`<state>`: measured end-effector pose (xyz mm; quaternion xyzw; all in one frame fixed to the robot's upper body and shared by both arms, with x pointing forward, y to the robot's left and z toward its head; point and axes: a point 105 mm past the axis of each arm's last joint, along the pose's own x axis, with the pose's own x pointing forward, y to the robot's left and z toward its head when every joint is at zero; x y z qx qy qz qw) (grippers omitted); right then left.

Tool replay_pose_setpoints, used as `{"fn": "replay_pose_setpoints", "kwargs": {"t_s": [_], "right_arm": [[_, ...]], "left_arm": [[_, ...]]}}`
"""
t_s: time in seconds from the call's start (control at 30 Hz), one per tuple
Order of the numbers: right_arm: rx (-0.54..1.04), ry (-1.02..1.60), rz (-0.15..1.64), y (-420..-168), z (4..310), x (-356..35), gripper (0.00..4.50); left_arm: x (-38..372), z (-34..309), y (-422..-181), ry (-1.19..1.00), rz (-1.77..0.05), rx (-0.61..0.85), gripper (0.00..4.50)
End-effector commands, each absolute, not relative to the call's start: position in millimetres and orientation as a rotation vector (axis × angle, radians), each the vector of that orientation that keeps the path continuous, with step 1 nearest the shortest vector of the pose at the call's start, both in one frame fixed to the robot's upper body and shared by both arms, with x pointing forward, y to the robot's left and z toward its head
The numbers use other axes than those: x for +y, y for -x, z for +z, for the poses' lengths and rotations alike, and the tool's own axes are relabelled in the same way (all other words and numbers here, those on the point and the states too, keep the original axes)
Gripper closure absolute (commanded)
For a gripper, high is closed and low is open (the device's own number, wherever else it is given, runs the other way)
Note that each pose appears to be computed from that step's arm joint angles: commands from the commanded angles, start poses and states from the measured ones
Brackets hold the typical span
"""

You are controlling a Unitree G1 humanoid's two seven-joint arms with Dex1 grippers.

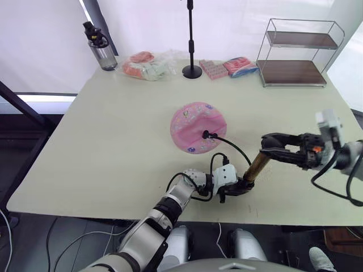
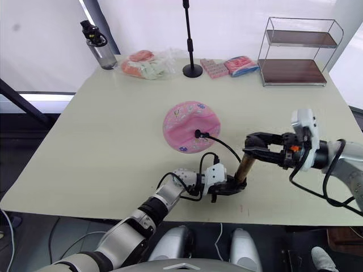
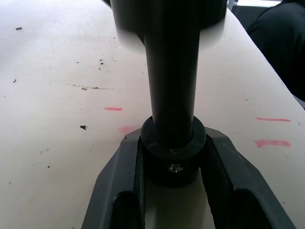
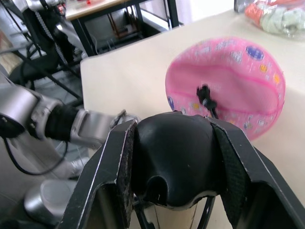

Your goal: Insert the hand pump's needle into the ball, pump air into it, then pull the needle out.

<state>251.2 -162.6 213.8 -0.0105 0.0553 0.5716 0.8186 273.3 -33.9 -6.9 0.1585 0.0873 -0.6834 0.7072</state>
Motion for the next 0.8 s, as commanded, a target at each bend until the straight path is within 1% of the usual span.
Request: {"fn": "replay_pose_setpoints", "kwargs": {"t_s": [0.03, 0.13, 0.23, 0.47, 0.63, 0.8], "right_arm": [[-0.042, 0.072, 1.169, -249, 269, -177, 2.79], [-0.084, 0.084, 1.159, -248, 292, -181, 2.79], [-0.096, 0.104, 1.153, -247, 305, -185, 2.79], [-0.107, 0.077, 1.140, -247, 317, -188, 2.79], [-0.047, 0.076, 1.135, -251, 302, -186, 2.79], [0.031, 0.078, 1.146, -253, 276, -179, 2.79]], "left_arm": [[-9, -51, -257, -0.380, -1.501, 0.409, 3.38], [-9, -51, -257, -0.379, -1.503, 0.410, 3.38], [-9, -52, -256, -0.380, -1.505, 0.411, 3.38], [-9, -52, -257, -0.381, -1.506, 0.412, 3.38], [-9, -52, -257, -0.379, -1.504, 0.413, 3.38], [-7, -52, -258, -0.381, -1.498, 0.416, 3.38]]}}
